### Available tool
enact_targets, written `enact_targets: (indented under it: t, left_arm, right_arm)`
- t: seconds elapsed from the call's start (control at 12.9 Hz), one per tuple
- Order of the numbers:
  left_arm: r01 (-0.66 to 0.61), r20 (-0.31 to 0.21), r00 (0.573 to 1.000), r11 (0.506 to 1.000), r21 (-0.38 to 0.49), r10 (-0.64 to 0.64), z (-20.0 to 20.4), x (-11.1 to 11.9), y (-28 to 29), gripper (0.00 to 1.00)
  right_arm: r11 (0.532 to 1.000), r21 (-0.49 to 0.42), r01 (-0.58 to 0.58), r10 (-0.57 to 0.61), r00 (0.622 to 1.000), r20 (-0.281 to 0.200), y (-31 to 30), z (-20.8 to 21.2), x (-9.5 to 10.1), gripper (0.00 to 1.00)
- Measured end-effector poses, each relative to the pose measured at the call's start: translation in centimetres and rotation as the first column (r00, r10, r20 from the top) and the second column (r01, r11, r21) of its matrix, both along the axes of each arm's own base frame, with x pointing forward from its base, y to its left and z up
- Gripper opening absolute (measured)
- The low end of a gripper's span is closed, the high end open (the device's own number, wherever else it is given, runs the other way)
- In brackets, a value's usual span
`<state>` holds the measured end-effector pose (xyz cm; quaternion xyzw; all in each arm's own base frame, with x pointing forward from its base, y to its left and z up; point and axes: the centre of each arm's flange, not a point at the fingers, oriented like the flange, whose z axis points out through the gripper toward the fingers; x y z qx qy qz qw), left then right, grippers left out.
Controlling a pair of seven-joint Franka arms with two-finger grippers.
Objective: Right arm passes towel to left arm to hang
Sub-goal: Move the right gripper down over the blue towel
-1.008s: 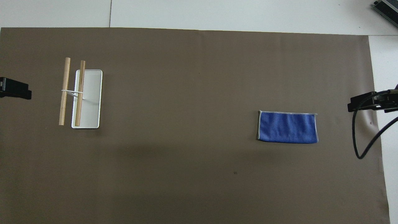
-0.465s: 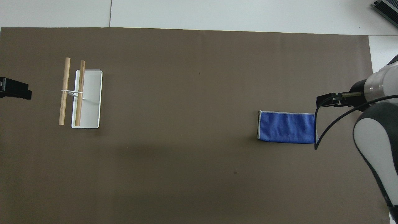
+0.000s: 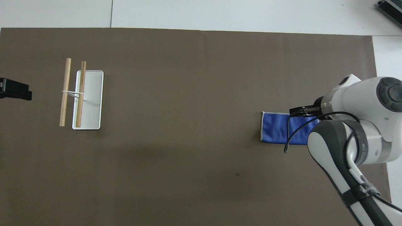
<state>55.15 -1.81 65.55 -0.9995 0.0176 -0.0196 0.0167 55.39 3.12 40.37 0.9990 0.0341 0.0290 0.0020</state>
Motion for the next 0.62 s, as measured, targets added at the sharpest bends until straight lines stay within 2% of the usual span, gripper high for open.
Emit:
enact_targets:
  t: [0.31, 0.62]
  left_arm:
    - [0.0, 0.0, 1.0, 1.0, 0.0, 0.0, 0.0, 0.0, 0.0, 1.0]
    - [0.0, 0.0, 1.0, 1.0, 0.0, 0.0, 0.0, 0.0, 0.0, 1.0]
  right_arm:
    - [1.0, 0.0, 0.003, -0.003, 0.999, 0.033, -0.3, -6.6, -1.6, 1.0]
    - [0.999, -0.002, 0.04, -0.04, 0.999, 0.027, -2.3, -9.9, -2.8, 1.0]
